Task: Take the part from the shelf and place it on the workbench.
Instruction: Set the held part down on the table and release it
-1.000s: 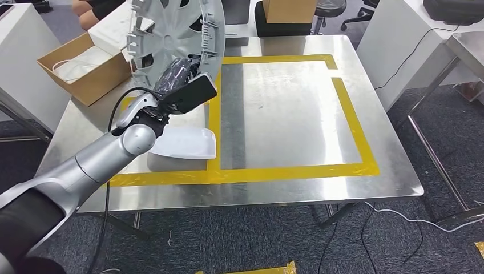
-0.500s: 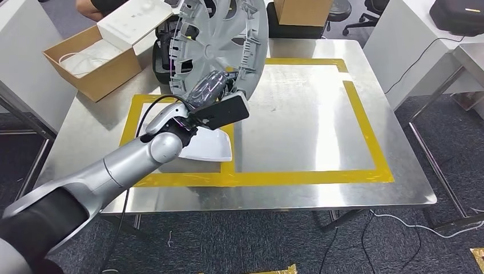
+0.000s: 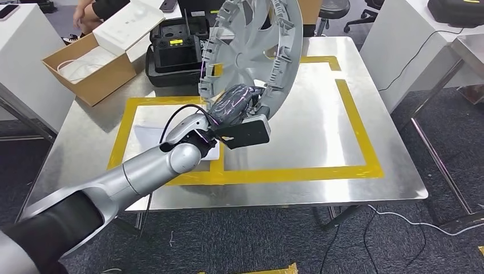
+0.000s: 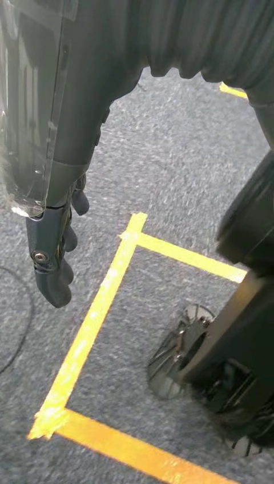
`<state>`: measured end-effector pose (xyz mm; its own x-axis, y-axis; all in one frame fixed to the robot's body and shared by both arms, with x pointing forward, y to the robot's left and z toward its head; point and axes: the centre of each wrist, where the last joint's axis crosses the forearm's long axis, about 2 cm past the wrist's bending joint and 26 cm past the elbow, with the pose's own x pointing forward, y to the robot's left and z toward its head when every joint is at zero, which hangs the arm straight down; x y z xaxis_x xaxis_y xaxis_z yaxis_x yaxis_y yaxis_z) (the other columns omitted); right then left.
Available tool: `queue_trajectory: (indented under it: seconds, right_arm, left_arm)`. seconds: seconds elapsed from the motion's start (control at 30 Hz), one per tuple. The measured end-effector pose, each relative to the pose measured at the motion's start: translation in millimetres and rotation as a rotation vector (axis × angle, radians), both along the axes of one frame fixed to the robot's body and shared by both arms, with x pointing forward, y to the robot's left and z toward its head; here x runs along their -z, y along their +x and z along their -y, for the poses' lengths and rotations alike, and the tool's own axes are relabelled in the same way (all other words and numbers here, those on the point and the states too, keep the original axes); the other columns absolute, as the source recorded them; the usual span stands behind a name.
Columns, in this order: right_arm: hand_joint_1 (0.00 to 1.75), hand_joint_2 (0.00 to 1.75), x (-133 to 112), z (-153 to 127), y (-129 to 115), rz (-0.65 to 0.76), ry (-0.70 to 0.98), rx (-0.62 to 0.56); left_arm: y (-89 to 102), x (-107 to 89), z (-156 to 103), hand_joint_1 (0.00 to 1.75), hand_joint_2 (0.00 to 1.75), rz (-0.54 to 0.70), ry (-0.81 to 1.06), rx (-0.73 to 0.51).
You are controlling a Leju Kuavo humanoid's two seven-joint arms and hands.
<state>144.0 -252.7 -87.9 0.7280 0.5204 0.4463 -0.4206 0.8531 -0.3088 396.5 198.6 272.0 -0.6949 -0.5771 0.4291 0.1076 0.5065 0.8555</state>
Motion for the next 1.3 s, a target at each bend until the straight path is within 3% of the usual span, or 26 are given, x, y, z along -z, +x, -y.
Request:
queue_trajectory:
  seconds: [0.53, 0.77, 1.03, 1.17, 1.3]
  right_arm:
    - [0.0, 1.75, -5, -7, 13, 0.0, -0.01, -0.104]
    - [0.0, 1.75, -4, -6, 12, -0.001, -0.017, -0.098]
    - [0.0, 1.75, -4, -5, 10, -0.008, -0.021, -0.101]
    - [0.0, 0.0, -4, -5, 10, -0.01, -0.022, -0.105]
    - [0.0, 0.0, -4, -5, 11, -0.008, -0.022, -0.108]
  left_arm:
    - [-6.8, 19.5, 30, 1.75, 1.75, -0.005, 0.123, 0.105]
    - [0.2, 27.6, 26, 1.75, 1.75, -0.078, 0.164, -0.109]
    - [7.6, 39.8, 16, 1.75, 1.75, -0.114, 0.195, -0.155]
    - [9.3, 43.2, 13, 0.0, 1.75, -0.118, 0.204, -0.145]
    - [10.8, 44.4, 13, 0.0, 1.75, -0.122, 0.208, -0.148]
